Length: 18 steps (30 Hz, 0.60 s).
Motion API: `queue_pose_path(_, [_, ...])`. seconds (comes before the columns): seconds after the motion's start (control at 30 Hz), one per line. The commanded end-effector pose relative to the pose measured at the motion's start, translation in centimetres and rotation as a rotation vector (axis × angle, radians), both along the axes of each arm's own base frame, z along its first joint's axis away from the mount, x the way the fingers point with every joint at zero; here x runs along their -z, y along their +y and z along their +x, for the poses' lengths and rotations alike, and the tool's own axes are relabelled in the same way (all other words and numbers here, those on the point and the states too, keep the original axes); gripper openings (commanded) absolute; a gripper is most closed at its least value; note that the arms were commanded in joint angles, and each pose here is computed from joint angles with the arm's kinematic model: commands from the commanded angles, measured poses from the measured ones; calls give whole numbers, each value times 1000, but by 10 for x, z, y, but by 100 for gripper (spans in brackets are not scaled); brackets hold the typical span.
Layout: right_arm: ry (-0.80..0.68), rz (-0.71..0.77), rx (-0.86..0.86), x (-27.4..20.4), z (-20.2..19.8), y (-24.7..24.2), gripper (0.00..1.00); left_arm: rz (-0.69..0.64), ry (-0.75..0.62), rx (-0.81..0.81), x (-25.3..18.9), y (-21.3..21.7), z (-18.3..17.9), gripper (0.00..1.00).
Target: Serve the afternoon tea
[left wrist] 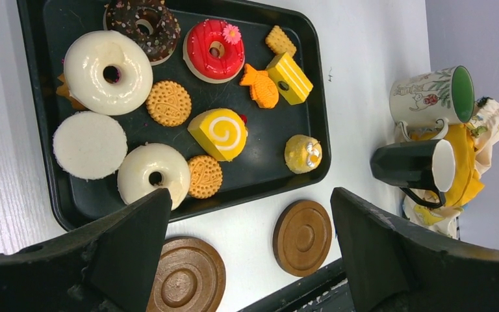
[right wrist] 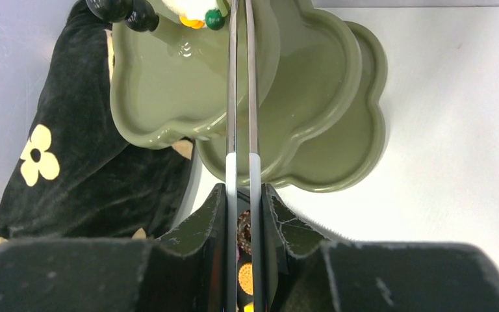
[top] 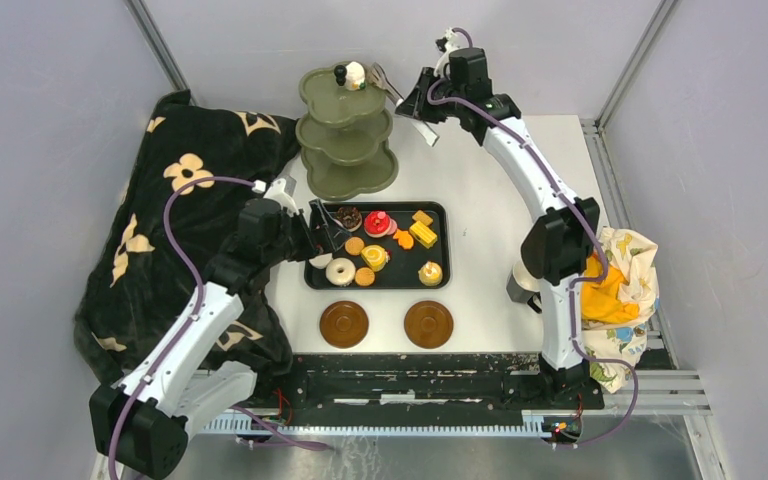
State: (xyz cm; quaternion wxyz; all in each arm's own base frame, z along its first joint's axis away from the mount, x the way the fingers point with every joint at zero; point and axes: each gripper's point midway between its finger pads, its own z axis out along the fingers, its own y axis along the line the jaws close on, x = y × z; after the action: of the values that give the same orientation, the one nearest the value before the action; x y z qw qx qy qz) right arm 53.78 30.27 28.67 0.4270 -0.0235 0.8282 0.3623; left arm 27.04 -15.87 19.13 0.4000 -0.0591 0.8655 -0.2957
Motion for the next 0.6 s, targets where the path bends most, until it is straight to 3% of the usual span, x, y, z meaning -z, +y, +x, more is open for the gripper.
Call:
queue_pose_path(0.0, [-201,12,59,-93,-25,-30,1,-13,-69,0,-23,2,0,99])
queue_pose_path(0.23, [-223,-145,141,-83,-103,-92,1,-1,-72,-49,-32,14,-9,99])
queue_pose_path(0.57, [79,-339,21,44,-241,-132,10,53,-46,-172,-29,40,-18,99])
